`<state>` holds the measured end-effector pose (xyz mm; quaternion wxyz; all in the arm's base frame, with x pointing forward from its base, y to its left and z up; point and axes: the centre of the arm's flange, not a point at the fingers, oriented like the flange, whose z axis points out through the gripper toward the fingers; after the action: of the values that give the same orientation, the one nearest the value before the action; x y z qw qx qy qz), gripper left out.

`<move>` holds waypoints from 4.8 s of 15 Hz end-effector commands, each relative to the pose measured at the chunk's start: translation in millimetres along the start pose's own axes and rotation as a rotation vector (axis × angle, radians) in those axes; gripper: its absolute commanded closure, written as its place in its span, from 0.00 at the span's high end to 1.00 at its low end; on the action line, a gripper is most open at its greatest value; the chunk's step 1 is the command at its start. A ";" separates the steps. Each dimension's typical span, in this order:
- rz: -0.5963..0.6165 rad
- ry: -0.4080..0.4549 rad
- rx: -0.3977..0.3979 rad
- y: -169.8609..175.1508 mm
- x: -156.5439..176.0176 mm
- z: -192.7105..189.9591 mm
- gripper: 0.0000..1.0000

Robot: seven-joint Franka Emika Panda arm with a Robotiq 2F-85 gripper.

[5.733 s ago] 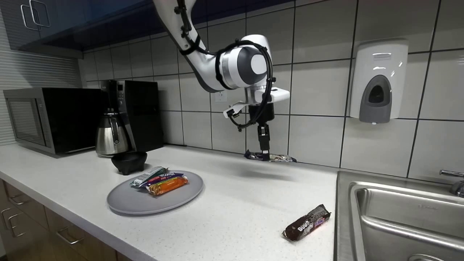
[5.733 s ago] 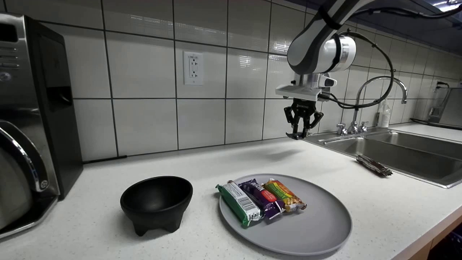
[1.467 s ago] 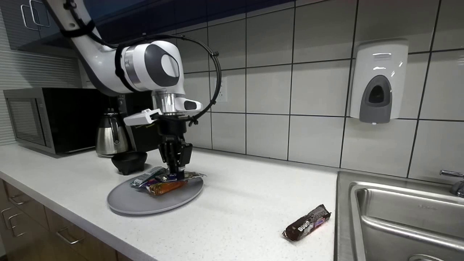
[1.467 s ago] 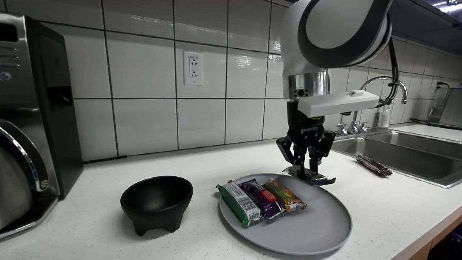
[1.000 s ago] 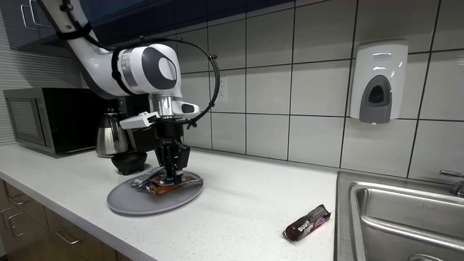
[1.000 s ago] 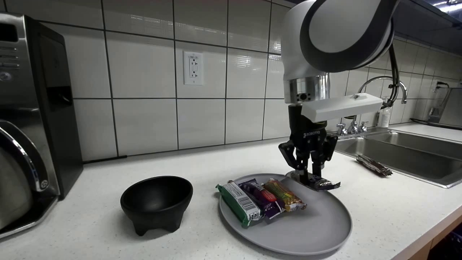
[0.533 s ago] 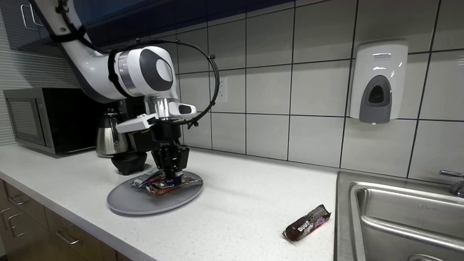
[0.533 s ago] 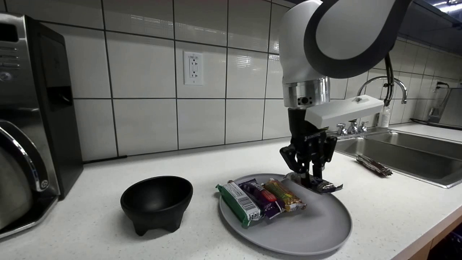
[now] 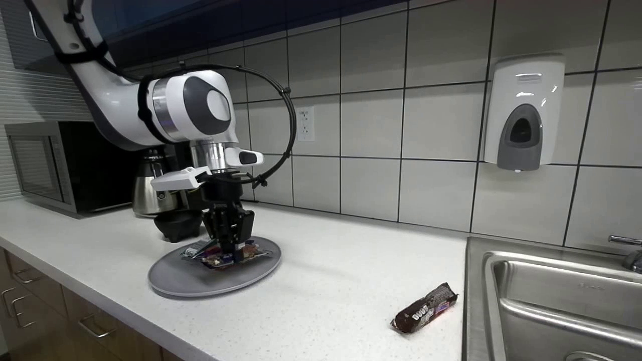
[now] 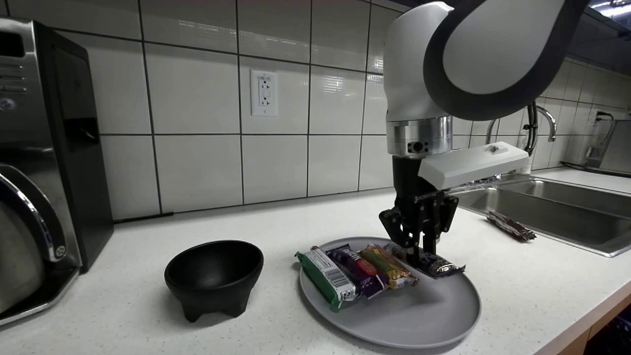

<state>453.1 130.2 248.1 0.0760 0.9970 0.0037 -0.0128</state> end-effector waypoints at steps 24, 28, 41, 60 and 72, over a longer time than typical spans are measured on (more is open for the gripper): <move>0.376 -0.026 0.143 76.0 11.5 -21.2 1.00; 0.428 -0.019 0.146 94.4 15.4 -21.3 1.00; 0.538 0.017 0.146 178.5 26.9 -25.3 1.00; 0.592 0.040 0.108 302.1 32.4 10.3 1.00; 0.653 0.034 0.065 356.2 52.6 52.3 1.00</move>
<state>496.7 -211.8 254.4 0.0386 0.9458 -0.3216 0.0242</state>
